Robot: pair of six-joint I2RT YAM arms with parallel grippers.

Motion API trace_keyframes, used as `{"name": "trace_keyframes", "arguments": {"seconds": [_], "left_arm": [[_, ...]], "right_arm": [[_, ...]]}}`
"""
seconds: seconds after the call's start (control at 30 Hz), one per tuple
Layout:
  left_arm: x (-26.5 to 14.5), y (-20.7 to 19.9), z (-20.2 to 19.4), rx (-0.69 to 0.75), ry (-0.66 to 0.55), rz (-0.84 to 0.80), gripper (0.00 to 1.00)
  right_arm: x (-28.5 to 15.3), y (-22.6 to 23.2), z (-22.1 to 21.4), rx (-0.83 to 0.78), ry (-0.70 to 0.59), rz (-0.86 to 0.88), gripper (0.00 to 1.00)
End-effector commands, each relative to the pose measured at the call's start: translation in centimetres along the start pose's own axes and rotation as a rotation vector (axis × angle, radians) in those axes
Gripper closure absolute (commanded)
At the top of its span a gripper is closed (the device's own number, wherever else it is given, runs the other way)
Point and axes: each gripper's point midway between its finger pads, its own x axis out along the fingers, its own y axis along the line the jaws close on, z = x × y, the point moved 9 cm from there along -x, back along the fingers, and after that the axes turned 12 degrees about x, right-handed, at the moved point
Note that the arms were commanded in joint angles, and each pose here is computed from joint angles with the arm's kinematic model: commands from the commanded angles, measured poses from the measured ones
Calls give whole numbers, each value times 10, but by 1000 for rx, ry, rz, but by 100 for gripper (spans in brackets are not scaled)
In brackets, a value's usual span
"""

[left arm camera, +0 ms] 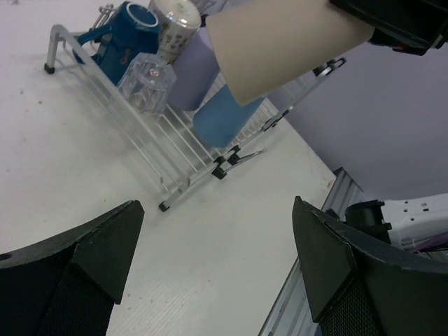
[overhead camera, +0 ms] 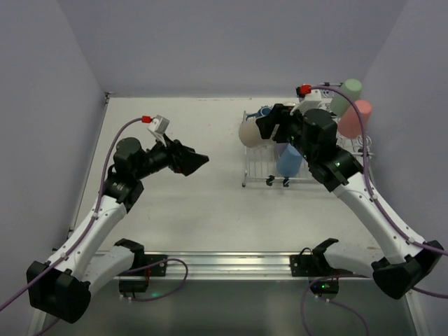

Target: Unload the cups from the dish rack

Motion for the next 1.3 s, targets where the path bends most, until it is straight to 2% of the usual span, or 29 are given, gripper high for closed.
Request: {"name": "trace_keyframes", "arguments": {"seconds": [0.0, 0.03, 0.07, 0.1, 0.17, 0.2, 0.37, 0.57, 0.63, 0.67, 0.73, 0.77, 0.83, 0.87, 0.93, 1.0, 1.03, 1.1, 1.13, 1.17, 1.2, 1.27], "left_arm": [[-8, -26, 24, -43, -134, -136, 6], [-9, -27, 24, -52, -146, -141, 7], [-12, -31, 27, -45, -180, -152, 7], [-13, -31, 22, -92, -180, -156, 8], [-18, -38, 25, -90, -231, -191, 9], [-19, -39, 21, -126, -231, -203, 10], [-23, -44, 23, -127, -273, -241, 11], [-20, -43, 21, -149, -286, -277, 19], [-19, -43, 22, -147, -296, -290, 27], [-19, -43, 22, -151, -298, -289, 35], [-19, -44, 23, -144, -308, -291, 43], [-19, -43, 23, -142, -311, -287, 55], [-21, -44, 25, -133, -325, -281, 70], [-21, -43, 25, -130, -334, -264, 85], [-22, -42, 25, -128, -334, -229, 98], [-21, -35, 27, -113, -320, -141, 100], [-21, -33, 28, -103, -316, -109, 100], [-17, -23, 35, -84, -283, 17, 100], [-17, -19, 39, -29, -270, 64, 100], [-15, -11, 45, -26, -269, 161, 100], [-15, -3, 41, -36, -205, 243, 100], [-12, 13, 62, 17, -179, 420, 100]], "right_arm": [[-12, 40, 4, 164, 18, 366, 73], [-16, 51, 11, 200, -13, 468, 75], [-23, 61, 10, 264, 22, 570, 75], [-23, 62, 6, 298, 42, 609, 76], [-31, 74, 10, 358, 61, 732, 75], [-31, 76, 8, 370, 80, 755, 75], [-30, 78, -5, 429, 160, 821, 75], [-19, 77, -27, 467, 250, 839, 75], [-15, 79, -32, 474, 273, 845, 75], [-10, 80, -37, 481, 291, 839, 75], [-4, 81, -41, 497, 301, 844, 75], [1, 80, -47, 507, 318, 837, 76], [4, 81, -49, 532, 318, 857, 76], [10, 79, -53, 542, 328, 847, 76], [13, 80, -56, 559, 341, 857, 75], [18, 79, -61, 563, 352, 855, 62], [20, 78, -63, 560, 348, 848, 40], [23, 75, -66, 536, 347, 819, 17], [23, 73, -67, 519, 346, 805, 4], [24, 71, -66, 508, 334, 780, 1], [26, 66, -71, 476, 338, 734, 1], [22, 60, -70, 442, 289, 672, 1]]}}
